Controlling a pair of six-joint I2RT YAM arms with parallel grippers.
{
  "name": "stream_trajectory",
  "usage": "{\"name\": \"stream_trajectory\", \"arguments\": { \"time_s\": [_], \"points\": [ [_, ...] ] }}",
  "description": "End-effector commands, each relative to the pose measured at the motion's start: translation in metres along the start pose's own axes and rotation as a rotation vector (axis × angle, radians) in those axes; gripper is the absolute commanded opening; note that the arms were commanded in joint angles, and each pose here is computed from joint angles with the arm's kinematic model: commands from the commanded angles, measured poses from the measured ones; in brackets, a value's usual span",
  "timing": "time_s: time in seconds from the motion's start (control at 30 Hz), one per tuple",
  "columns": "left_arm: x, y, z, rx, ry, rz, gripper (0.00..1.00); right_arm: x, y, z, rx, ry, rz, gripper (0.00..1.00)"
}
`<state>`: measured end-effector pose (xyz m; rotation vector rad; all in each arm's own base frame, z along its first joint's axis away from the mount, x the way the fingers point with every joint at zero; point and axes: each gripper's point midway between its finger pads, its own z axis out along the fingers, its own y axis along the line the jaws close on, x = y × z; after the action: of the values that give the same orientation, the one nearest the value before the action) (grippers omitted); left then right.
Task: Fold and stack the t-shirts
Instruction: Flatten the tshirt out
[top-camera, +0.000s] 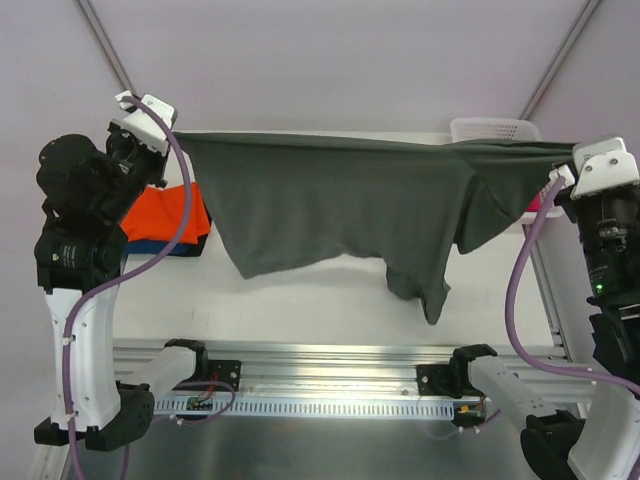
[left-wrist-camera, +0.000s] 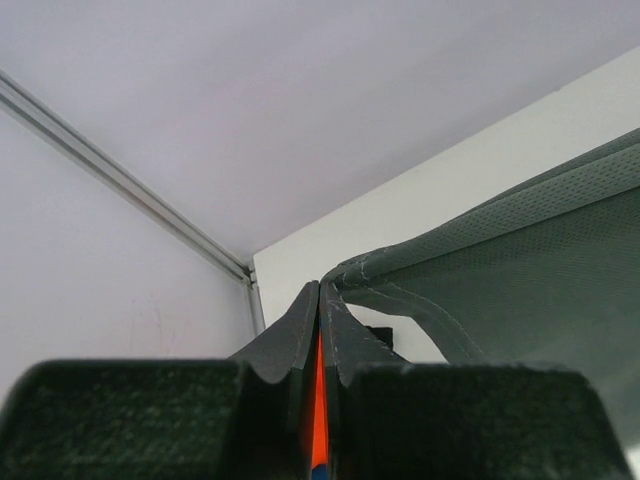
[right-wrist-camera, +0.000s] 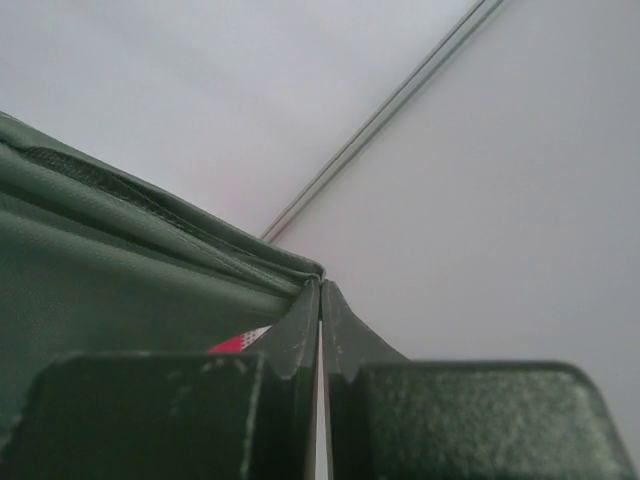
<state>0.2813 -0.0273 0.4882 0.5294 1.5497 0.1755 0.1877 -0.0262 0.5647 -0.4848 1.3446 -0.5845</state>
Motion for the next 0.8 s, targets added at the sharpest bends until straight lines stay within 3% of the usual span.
{"name": "stream_trajectory", "arguments": {
  "time_s": [0.0,0.23,0.5,0.53,0.57,0.63,0.77],
  "points": [
    [0.025,0.023,0.012,-0.107,0.110,0.035,0.00,0.009,-0.040,-0.003,0.183,0.086,-0.113,0.01],
    [0.066,0.012,0.064,-0.041,0.240,0.029,0.00,0.026,-0.004,0.060,0.092,0.113,-0.242,0.01],
    [0.116,-0.018,0.137,0.129,0.350,0.011,0.00,0.082,0.098,0.167,-0.179,0.233,-0.106,0.01],
    [0.126,-0.031,0.148,0.184,0.361,-0.014,0.10,0.083,0.104,0.175,-0.196,0.240,-0.089,0.01],
    [0.136,-0.041,0.152,0.214,0.380,-0.055,0.35,0.090,0.125,0.189,-0.253,0.264,-0.077,0.01],
    [0.152,-0.062,0.160,0.287,0.406,-0.108,0.69,0.076,0.129,0.200,-0.265,0.236,-0.063,0.01],
    [0.177,-0.077,0.173,0.302,0.480,-0.269,0.85,0.025,0.162,0.217,-0.376,0.106,0.003,0.01]
  ]
}}
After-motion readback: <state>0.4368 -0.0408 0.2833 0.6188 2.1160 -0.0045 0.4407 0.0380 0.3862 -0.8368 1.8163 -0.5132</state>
